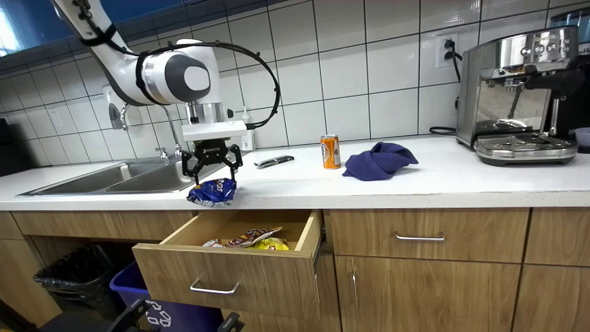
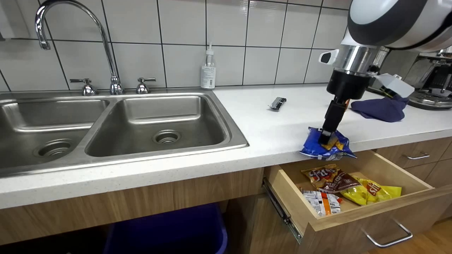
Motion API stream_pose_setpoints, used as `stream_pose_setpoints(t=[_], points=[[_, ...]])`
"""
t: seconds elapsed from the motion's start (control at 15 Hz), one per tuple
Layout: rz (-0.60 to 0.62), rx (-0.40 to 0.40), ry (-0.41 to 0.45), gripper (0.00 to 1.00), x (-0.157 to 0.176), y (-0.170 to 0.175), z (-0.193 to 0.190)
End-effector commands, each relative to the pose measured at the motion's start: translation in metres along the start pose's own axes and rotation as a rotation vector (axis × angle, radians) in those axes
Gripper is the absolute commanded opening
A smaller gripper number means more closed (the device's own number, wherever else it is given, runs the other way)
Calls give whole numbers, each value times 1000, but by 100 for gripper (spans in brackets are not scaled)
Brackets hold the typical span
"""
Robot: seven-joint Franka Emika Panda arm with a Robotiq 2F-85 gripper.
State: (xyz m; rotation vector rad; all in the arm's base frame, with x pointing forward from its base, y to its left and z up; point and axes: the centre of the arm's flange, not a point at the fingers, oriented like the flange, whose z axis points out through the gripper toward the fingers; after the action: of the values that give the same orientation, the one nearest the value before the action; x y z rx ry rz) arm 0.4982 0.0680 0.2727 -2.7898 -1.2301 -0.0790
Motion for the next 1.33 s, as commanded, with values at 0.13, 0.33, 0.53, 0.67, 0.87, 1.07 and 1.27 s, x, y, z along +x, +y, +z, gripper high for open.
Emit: stream_pose_setpoints(t=[0.13, 0.33, 0.53, 0.67, 0.87, 1.07, 1.27], points=[[-48, 35, -27, 100, -16, -50, -2], [-58, 42, -31, 100, -17, -65, 1], [-56, 36, -26, 100, -18, -68, -1], [-53, 29, -16, 100, -18, -66, -6], [-38, 18, -6, 100, -20, -61, -10], [-17, 22, -13, 100, -26, -55, -7], [-9, 30, -27, 100, -34, -53, 1]])
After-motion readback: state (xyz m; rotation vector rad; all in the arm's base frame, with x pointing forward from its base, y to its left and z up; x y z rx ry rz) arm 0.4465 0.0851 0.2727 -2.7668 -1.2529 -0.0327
